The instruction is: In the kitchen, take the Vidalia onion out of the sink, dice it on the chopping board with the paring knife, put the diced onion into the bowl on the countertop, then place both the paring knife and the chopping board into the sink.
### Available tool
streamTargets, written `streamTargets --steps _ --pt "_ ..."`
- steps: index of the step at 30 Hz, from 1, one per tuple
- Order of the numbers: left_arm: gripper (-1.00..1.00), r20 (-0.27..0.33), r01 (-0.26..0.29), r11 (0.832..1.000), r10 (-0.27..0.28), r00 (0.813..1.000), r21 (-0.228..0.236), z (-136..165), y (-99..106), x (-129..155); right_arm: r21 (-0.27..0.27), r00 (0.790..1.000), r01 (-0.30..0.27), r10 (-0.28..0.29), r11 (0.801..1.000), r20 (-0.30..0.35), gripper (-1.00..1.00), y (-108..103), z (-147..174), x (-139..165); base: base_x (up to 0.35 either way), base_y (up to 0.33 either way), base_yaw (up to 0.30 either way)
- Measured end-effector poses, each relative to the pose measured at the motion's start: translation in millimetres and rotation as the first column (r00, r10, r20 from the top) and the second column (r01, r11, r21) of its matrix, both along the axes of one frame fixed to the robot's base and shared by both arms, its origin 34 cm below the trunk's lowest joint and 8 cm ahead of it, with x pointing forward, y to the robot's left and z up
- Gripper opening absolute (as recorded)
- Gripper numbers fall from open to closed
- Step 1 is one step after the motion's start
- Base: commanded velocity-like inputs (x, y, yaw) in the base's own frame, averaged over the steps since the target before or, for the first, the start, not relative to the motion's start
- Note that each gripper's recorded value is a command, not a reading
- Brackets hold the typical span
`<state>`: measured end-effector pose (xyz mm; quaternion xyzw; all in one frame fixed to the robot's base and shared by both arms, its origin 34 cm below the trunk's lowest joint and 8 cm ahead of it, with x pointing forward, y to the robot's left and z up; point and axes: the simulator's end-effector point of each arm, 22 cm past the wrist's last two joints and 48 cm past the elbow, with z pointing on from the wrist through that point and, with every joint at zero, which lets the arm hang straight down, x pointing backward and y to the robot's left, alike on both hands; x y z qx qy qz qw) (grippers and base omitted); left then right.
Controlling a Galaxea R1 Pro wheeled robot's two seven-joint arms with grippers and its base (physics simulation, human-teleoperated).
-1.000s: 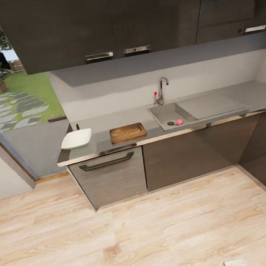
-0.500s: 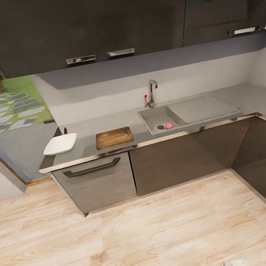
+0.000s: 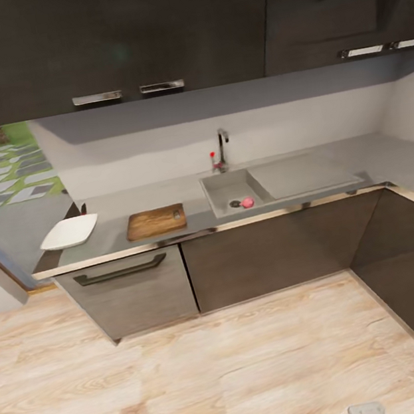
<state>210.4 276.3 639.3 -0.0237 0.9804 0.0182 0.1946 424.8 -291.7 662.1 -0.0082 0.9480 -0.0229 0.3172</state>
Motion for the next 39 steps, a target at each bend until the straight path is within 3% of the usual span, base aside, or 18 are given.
streamTargets --steps 39 --pt "1.00 0.000 0.001 1.000 -0.001 1.000 0.001 0.0 0.4 0.0 0.000 1.000 0.000 0.000 1.000 0.000 1.00 0.0 0.0 -0.1 0.102 -0.321 0.131"
